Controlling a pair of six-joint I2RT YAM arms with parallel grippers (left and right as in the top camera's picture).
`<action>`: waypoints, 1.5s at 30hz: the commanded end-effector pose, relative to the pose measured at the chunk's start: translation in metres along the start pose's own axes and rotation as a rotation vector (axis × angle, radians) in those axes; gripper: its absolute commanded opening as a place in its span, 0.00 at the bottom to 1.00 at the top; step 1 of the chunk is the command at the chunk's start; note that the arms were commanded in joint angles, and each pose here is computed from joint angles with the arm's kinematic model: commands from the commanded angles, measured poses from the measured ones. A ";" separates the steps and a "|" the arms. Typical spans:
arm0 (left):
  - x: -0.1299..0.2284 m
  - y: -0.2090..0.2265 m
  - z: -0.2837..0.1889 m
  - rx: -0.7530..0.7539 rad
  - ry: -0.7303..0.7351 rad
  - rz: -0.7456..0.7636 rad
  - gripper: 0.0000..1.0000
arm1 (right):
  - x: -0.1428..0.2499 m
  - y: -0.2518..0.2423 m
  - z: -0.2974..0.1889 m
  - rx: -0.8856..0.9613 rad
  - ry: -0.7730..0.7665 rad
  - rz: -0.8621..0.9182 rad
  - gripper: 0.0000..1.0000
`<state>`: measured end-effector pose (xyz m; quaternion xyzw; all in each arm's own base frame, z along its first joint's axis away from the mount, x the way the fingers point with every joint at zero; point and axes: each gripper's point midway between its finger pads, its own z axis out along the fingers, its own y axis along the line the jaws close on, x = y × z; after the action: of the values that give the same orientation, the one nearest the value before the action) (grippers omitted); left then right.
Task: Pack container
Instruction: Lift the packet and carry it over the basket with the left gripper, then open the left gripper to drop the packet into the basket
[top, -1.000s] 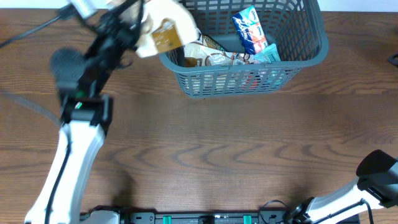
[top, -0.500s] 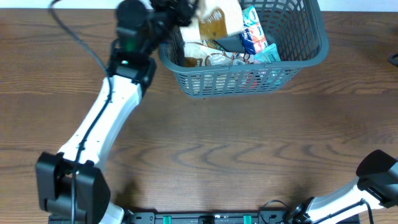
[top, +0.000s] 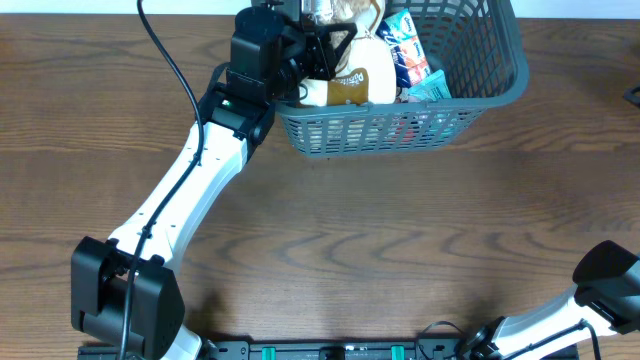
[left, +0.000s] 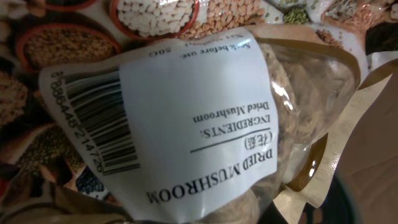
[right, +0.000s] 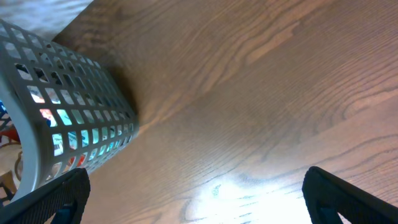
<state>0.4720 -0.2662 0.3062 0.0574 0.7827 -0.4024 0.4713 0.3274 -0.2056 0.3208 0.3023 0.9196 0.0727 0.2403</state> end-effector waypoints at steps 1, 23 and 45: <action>-0.017 -0.010 -0.005 0.009 -0.038 0.086 0.06 | 0.001 0.000 0.002 -0.010 0.008 0.005 0.99; -0.024 -0.008 -0.006 -0.003 -0.065 0.120 0.57 | 0.001 0.000 0.002 -0.009 0.008 -0.007 0.99; -0.157 -0.004 -0.218 -0.537 -0.459 0.341 0.70 | 0.001 0.000 0.002 -0.010 0.008 -0.067 0.99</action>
<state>0.4148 -0.1246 0.4654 0.0263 0.7215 -0.1949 0.6640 0.3274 -0.2056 0.3208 0.2829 0.9257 0.0676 0.2418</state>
